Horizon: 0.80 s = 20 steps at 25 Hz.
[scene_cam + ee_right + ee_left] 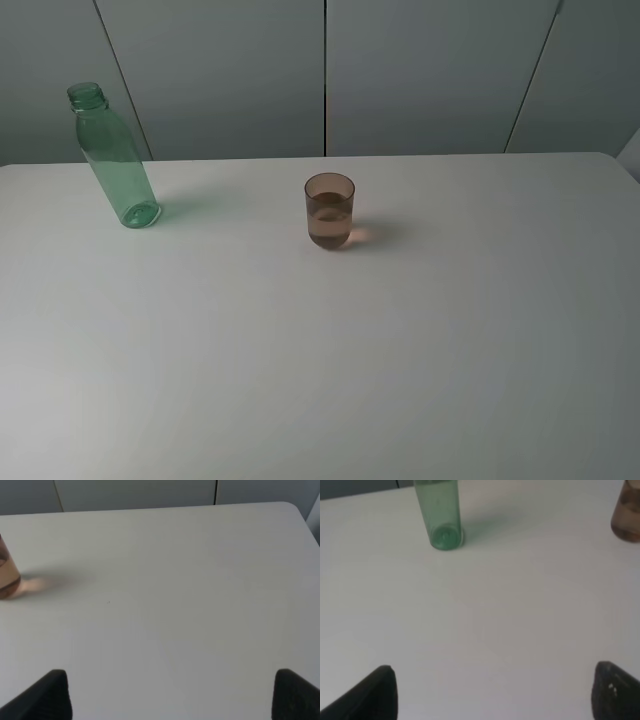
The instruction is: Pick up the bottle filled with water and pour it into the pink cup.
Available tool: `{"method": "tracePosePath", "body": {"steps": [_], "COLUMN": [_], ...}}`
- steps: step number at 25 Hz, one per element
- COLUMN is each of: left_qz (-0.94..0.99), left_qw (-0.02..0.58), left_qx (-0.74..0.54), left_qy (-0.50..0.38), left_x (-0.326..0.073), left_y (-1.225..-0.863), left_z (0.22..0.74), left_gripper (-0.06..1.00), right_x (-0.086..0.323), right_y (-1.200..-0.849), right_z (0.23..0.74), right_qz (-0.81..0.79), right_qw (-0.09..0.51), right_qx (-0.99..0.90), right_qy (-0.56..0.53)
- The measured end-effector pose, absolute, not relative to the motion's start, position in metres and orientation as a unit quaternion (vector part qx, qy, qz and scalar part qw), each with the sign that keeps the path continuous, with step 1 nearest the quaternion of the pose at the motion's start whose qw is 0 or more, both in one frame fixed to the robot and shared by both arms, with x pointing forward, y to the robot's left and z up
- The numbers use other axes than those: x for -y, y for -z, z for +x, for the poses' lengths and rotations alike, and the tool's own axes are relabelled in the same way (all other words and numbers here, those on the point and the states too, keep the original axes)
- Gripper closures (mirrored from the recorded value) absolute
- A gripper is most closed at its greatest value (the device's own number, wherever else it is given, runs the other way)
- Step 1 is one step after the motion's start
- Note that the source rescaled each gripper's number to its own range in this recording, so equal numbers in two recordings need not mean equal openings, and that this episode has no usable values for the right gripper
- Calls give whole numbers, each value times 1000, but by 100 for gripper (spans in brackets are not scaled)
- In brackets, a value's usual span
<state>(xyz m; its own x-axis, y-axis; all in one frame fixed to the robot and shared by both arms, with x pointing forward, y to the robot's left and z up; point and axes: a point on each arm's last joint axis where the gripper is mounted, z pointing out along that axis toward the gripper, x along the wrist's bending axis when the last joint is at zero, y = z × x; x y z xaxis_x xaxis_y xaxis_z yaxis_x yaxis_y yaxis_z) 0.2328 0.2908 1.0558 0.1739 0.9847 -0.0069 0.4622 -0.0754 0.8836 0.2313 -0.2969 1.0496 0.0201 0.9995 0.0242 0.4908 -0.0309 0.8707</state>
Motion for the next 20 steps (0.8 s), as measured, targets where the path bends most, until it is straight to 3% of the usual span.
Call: {"method": "tracePosePath", "body": {"steps": [20], "left_qz": [650], "left_qw": [399], "left_qx": [-553], "left_qy": [-337], "left_x": [-292], "left_y": [-1056], "left_z": [230], "left_gripper": [-6], "right_x": [297], "right_y": [-1050], "right_z": [231], "right_qz": [621], "right_qw": [353], "right_qx": [-600], "right_qy": [-360]}}
